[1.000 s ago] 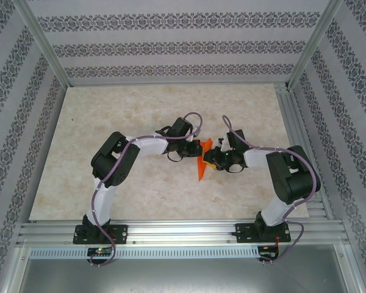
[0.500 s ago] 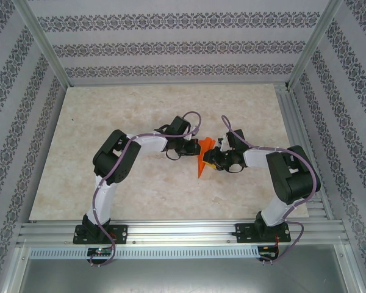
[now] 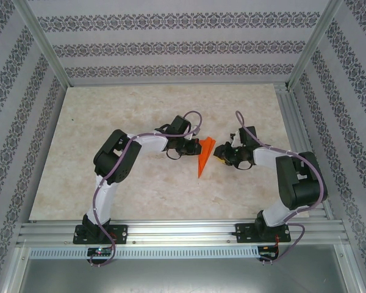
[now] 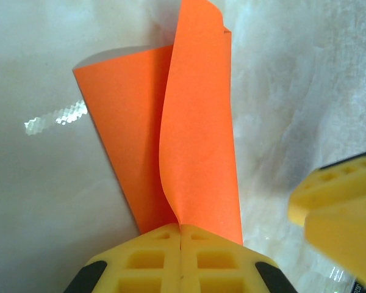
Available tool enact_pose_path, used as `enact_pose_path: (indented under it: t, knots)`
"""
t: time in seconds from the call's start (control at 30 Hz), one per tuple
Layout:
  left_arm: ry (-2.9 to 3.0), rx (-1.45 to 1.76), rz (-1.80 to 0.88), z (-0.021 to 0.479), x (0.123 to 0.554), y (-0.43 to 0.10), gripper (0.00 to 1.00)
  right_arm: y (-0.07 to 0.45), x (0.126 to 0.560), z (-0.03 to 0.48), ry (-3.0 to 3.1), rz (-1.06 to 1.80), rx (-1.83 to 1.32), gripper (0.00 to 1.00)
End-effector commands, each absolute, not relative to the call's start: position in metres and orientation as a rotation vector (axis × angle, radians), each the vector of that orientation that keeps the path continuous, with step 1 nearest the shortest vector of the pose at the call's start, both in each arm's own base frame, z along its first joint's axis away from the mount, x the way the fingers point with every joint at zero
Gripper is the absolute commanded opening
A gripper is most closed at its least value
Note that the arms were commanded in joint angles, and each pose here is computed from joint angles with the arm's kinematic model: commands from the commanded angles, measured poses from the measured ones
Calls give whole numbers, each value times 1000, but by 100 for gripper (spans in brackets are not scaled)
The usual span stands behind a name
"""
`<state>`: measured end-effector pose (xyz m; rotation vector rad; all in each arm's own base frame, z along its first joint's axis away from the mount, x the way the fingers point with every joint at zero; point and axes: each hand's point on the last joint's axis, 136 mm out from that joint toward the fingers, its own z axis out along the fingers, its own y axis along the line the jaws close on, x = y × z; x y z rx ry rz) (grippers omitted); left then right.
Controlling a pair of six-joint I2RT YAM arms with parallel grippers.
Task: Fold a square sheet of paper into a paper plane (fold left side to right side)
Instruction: Fold the wing for the fifth time at the center of the table.
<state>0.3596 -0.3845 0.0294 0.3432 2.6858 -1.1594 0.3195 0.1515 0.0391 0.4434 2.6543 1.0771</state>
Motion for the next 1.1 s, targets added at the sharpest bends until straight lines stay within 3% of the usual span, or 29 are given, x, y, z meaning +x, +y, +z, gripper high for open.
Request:
enact_pose_path:
  t: [0.0,0.1,0.27,1.07]
  knots:
    - [2682,374,-1156,28,364,-384,3,146,342,49,2618,1052,432,19]
    - [2683,372,-1154,28,365,-384,3,142,363,49,2610,1015,458,11]
    - [2686,370,-1153,27,364,-384,3,142,387,37,2622,990,499,5]
    - [2683,415,-1137,33,368,-387,3,146,390,-6,2740,932,496,6]
